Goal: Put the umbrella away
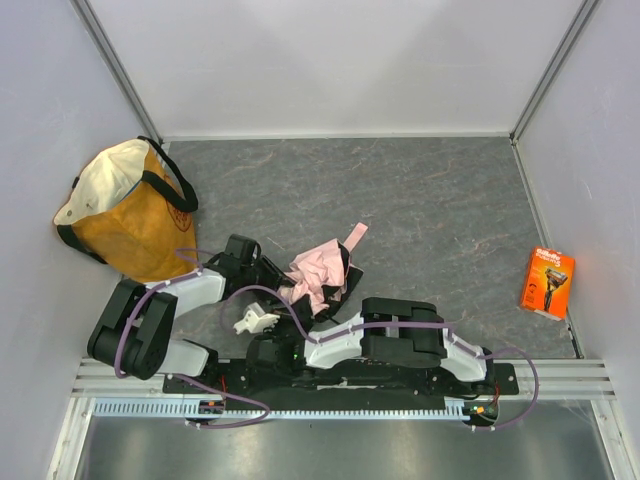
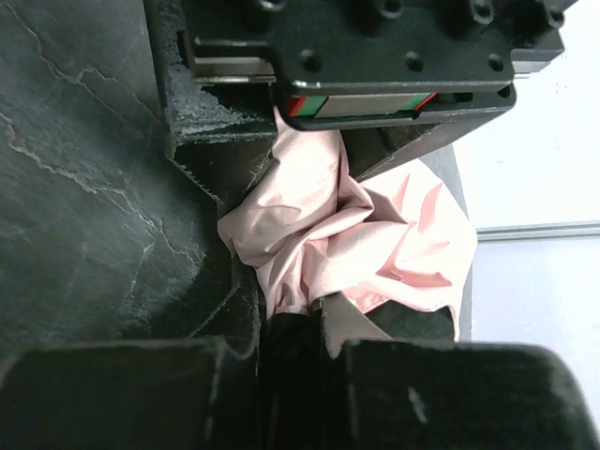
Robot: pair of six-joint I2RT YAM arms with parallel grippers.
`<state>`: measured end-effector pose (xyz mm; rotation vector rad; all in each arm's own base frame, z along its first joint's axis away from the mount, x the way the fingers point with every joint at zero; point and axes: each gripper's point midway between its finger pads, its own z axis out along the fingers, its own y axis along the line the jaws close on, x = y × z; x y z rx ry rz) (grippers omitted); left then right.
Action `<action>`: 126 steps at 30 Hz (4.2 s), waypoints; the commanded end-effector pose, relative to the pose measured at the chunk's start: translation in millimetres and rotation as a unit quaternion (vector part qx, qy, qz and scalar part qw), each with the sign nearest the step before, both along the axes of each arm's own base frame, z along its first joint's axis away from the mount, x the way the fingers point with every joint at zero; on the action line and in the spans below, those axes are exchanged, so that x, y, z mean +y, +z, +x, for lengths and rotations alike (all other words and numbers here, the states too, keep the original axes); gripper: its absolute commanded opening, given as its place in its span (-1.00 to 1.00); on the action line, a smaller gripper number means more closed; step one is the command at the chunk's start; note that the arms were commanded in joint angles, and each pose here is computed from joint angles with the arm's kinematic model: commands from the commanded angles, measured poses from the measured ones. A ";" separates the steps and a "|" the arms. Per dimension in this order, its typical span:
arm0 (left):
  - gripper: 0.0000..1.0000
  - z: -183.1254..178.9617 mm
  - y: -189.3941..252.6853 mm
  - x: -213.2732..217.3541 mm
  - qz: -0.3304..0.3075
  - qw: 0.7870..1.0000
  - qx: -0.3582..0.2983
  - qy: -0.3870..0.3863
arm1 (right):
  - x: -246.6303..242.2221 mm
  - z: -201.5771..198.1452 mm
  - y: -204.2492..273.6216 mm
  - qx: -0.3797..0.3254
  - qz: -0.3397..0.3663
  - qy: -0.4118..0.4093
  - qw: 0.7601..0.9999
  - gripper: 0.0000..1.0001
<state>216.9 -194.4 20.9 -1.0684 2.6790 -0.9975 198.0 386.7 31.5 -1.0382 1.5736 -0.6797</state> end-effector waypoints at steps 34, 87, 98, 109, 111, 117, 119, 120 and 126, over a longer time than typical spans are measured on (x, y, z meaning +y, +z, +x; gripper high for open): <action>0.87 13.4 73.3 72.8 0.030 0.944 -0.317 0.087 | -26.0 -33.0 -114.4 0.632 0.212 0.118 0.736 -1.00; 0.86 48.2 -8.9 98.6 0.097 0.946 -0.094 0.294 | -7.7 -0.4 -130.4 0.785 0.359 -0.033 0.504 -1.00; 0.44 59.0 -8.7 103.3 0.155 0.936 -0.127 0.290 | -4.4 -3.0 -125.3 0.794 0.360 -0.029 0.489 -1.00; -0.48 72.6 -7.7 86.5 0.172 0.946 -0.156 0.227 | -3.7 1.0 -122.5 0.786 0.362 -0.029 0.500 -1.00; -0.64 70.8 -9.2 83.6 0.174 0.949 -0.153 0.214 | -1.6 3.9 -118.3 0.780 0.365 -0.030 0.507 -1.00; -0.96 68.5 -12.2 76.6 0.180 0.956 -0.148 0.179 | 6.5 17.5 -98.3 0.753 0.376 -0.027 0.540 -0.59; -0.96 65.2 -13.3 73.1 0.181 0.960 -0.140 0.161 | 7.0 26.3 -87.9 0.735 0.383 -0.024 0.560 -0.36; -0.96 62.4 -15.1 72.7 0.183 0.962 -0.133 0.154 | 7.0 28.9 -82.8 0.727 0.384 -0.023 0.569 -0.22; -0.96 45.5 -24.8 63.3 0.177 0.974 -0.093 0.109 | 6.8 51.8 -47.3 0.670 0.394 -0.004 0.629 0.49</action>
